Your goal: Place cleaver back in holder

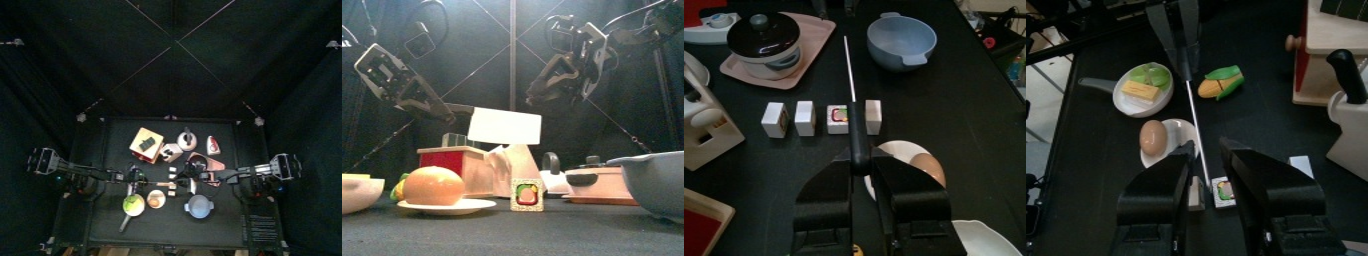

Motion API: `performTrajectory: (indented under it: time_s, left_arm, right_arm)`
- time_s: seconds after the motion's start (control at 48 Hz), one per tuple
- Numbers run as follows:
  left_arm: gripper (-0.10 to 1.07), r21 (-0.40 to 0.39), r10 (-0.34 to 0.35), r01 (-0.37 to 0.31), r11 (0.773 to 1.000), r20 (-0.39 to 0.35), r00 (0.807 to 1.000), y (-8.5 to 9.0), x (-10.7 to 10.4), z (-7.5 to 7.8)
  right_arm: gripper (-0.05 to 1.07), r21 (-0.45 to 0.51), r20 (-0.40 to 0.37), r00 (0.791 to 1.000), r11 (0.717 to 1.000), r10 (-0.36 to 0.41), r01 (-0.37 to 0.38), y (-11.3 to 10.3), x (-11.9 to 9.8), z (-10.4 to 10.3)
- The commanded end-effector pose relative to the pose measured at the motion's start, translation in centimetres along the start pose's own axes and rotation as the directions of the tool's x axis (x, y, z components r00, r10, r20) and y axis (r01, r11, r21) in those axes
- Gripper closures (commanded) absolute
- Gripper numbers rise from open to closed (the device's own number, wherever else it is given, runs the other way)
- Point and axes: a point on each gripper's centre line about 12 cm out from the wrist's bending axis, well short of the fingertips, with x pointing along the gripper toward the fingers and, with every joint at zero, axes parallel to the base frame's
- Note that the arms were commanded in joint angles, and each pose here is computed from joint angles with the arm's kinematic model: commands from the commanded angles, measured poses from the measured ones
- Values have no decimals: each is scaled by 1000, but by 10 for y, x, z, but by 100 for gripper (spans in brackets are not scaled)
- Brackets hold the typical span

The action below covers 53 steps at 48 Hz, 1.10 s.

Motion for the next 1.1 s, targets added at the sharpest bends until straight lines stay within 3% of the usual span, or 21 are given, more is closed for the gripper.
performTrajectory:
  time_s: [0.0,0.292,0.562,0.688,0.875,1.083]
  left_arm:
    - [56,-5,3,-2,1000,38,999,1,1,12]
    - [56,-64,21,-18,998,55,998,3,-10,38]
    - [56,-219,66,-43,975,102,993,14,-40,71]
    - [56,-238,75,-47,970,112,991,19,-56,90]
    - [56,-263,134,-111,958,72,988,42,-72,116]
    - [56,-294,191,-183,938,-3,982,65,-85,137]
  right_arm:
    - [35,14,82,997,1000,-5,4,-4,-8,18]
    - [35,24,209,978,1000,-24,20,-17,-25,28]
    - [39,11,255,963,997,-83,83,-42,-38,34]
    - [47,39,281,950,991,-134,128,-60,-41,41]
    - [61,63,288,938,982,-190,180,-79,-42,44]
    - [64,97,290,927,971,-236,217,-93,-45,45]
